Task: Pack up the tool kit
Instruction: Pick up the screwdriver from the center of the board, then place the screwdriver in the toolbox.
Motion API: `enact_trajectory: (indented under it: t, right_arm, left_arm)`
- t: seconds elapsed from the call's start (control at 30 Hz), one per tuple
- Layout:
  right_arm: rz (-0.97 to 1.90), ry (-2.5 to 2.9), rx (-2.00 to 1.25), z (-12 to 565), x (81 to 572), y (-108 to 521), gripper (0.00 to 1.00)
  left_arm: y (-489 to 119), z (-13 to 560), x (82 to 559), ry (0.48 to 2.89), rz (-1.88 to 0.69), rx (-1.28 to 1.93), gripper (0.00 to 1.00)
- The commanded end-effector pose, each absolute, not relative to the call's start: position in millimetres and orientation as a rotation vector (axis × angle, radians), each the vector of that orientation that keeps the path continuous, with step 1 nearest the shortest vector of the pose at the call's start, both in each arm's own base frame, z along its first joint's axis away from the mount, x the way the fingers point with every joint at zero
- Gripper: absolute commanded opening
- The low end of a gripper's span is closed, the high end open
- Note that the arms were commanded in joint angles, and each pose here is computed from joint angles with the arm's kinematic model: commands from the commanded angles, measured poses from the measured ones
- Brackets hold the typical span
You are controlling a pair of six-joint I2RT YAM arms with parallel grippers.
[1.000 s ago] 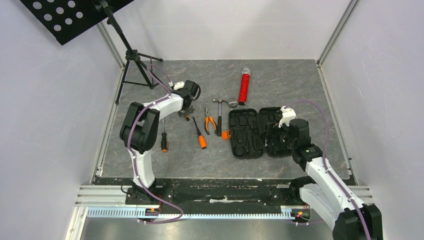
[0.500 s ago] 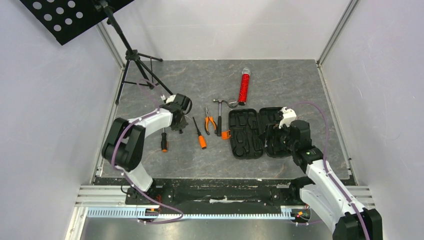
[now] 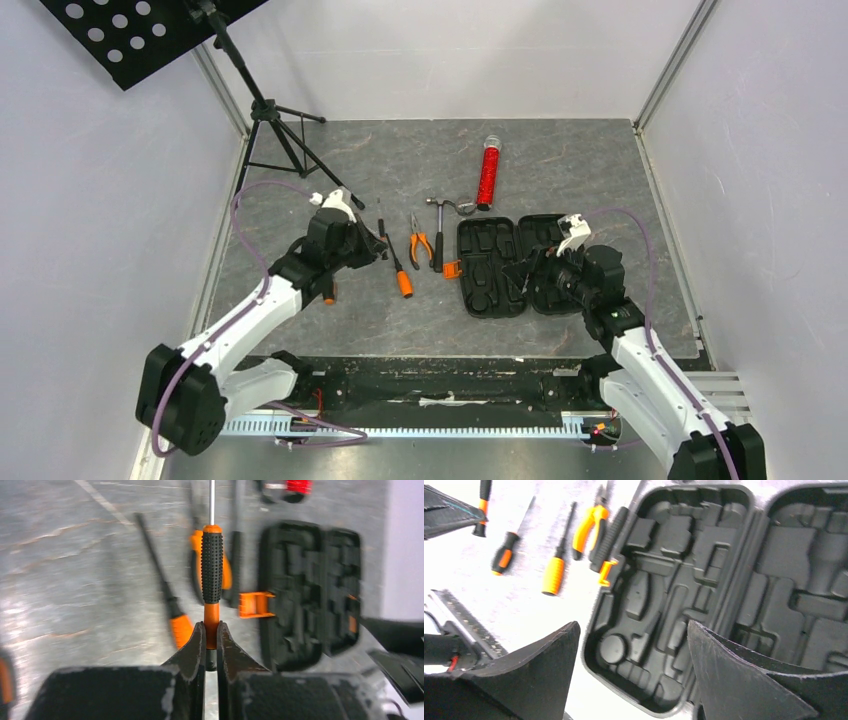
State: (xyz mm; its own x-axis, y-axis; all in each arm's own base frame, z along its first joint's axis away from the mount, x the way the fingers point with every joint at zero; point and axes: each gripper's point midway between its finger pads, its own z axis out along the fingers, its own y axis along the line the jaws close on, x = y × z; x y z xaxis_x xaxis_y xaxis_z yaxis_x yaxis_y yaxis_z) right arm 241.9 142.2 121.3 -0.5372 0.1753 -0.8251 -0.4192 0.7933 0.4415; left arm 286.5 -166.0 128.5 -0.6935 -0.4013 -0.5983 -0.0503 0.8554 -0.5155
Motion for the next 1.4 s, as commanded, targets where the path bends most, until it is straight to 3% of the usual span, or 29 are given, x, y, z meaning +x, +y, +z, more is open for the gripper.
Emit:
enact_trajectory:
  t: [0.0,0.37,0.7,1.1,1.37]
  right_arm:
    - [0.972,1.846,-0.166,161,242,169,0.80]
    - [1.266,1.587,-0.143,236,236,206,0.69]
    - [1.398,1.414,-0.205,301,239,228,0.64]
    - [1.373,1.476,-0.204,296,249,240,0.55]
    - [1.382,1.493,-0.219,291,244,242,0.41]
  left_arm:
    - [-222,191,274,2.070,-0.983,-0.170,0.02]
    - [-311,269,226,1.804,-1.449,-0.024,0.02]
    - [-347,287,205,1.754,-1.569,0.031,0.02]
    - [-360,296,196,1.713,-1.617,0.052,0.02]
    - [-362,295,198,1.715,-1.609,0.049,0.02]
